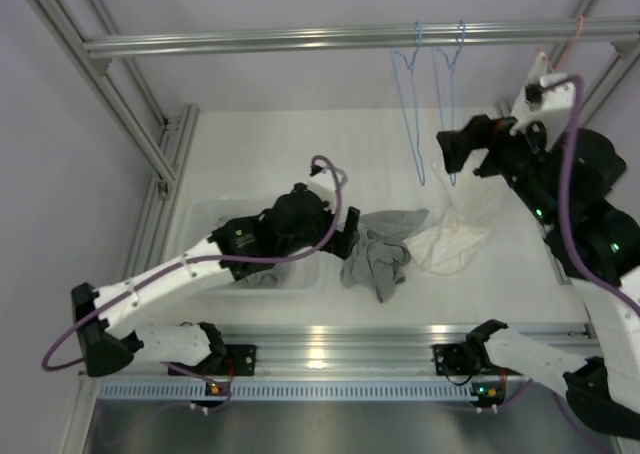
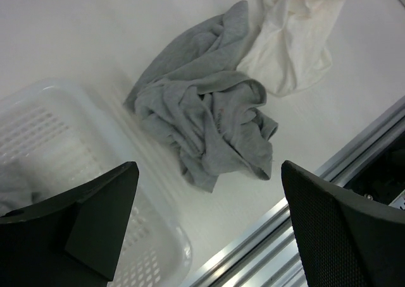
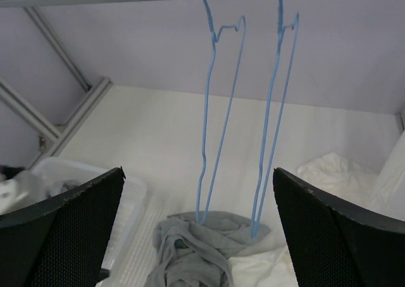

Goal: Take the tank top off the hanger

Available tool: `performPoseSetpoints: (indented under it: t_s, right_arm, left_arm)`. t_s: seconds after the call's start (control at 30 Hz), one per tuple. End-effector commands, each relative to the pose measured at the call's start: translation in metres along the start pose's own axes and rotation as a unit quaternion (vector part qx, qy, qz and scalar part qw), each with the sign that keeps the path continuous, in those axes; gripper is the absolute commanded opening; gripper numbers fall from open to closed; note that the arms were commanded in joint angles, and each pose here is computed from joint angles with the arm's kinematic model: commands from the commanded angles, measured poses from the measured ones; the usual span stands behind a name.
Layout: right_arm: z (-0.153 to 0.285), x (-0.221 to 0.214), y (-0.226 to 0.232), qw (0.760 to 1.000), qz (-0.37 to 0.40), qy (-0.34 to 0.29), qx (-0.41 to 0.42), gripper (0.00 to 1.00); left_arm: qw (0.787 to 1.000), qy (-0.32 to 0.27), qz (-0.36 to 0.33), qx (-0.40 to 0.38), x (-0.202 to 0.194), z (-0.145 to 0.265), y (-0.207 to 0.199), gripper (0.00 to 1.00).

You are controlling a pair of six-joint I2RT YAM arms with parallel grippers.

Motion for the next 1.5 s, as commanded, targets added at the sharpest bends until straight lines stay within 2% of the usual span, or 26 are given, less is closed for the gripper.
performPoseSetpoints:
  t_s: [0.0, 0.2, 0.37, 0.6, 0.63, 0.7, 0.77, 0.83, 0.93, 0.97, 1.07, 1.2, 1.23, 1.3, 1.33, 1.47]
  right_arm:
    - [0.053, -0.002, -0.004, 0.999, -0.009, -0.018, 0.041, 0.99]
    - [0.124, -0.003, -0.013, 0.996, -0.005, -0.045, 0.082, 0.99]
    - [0.153, -0.011, -0.006, 0.987, 0.003, -0.038, 0.156, 0.99]
    - [0.166, -0.016, -0.003, 0.980, 0.016, -0.039, 0.194, 0.99]
    - [0.165, -0.016, -0.003, 0.980, 0.018, -0.038, 0.194, 0.99]
    - [0.163, -0.016, -0.003, 0.981, 0.021, -0.037, 0.191, 0.99]
    - [0.159, -0.017, -0.005, 0.982, 0.025, -0.035, 0.182, 0.99]
    - [0.153, -0.019, -0.006, 0.984, 0.028, -0.031, 0.173, 0.99]
    - [0.145, -0.020, -0.009, 0.987, 0.028, -0.030, 0.156, 0.99]
    - [0.144, -0.020, -0.009, 0.987, 0.026, -0.033, 0.152, 0.99]
    - [0.144, -0.017, -0.008, 0.986, 0.017, -0.047, 0.156, 0.99]
    - [0.148, -0.011, -0.008, 0.985, 0.009, -0.069, 0.155, 0.99]
    - [0.148, -0.010, -0.008, 0.985, 0.008, -0.072, 0.155, 0.99]
    - [0.147, -0.009, -0.006, 0.985, 0.005, -0.072, 0.158, 0.99]
    - [0.146, -0.009, -0.006, 0.985, 0.004, -0.073, 0.158, 0.99]
    - [0.141, -0.011, -0.005, 0.985, 0.000, -0.068, 0.161, 0.99]
  left_arm:
    - [0.999, -0.021, -0.040, -0.030, 0.018, -0.040, -0.036, 0.99]
    - [0.994, 0.066, -0.084, 0.003, -0.035, -0.130, -0.054, 0.99]
    - [0.984, 0.146, -0.103, -0.002, -0.090, -0.192, -0.068, 0.99]
    - [0.975, 0.205, -0.088, 0.005, -0.138, -0.215, -0.070, 0.97]
    - [0.975, 0.208, -0.078, 0.000, -0.141, -0.215, -0.072, 0.92]
    - [0.973, 0.221, -0.067, -0.017, -0.151, -0.212, -0.075, 0.54]
    - [0.974, 0.218, -0.054, -0.010, -0.151, -0.202, -0.075, 0.07]
    - [0.981, 0.187, -0.044, 0.000, -0.131, -0.186, -0.073, 0.00]
    - [0.988, 0.149, -0.036, 0.017, -0.109, -0.162, -0.065, 0.00]
    - [0.993, 0.112, -0.024, 0.018, -0.085, -0.142, -0.061, 0.00]
    - [0.998, 0.036, 0.004, 0.043, -0.043, -0.098, -0.045, 0.00]
    - [0.997, -0.042, -0.003, 0.072, 0.004, -0.049, -0.025, 0.00]
    - [0.994, -0.076, 0.003, 0.076, 0.029, -0.032, -0.021, 0.00]
    - [0.990, -0.091, -0.012, 0.105, 0.047, -0.015, -0.010, 0.00]
    - [0.987, -0.117, -0.005, 0.110, 0.071, 0.001, -0.007, 0.00]
    - [0.976, -0.144, -0.008, 0.162, 0.105, 0.033, 0.010, 0.00]
Point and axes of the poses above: each gripper's point midway between its finger pads, its own z axis back along the fingers, its own y axis along the line the jaws close on, x = y × z, the point moved 7 cm from there along z, back along the fingers, and after that the axes turned 13 degrees about -z, right-handed, at the moved point
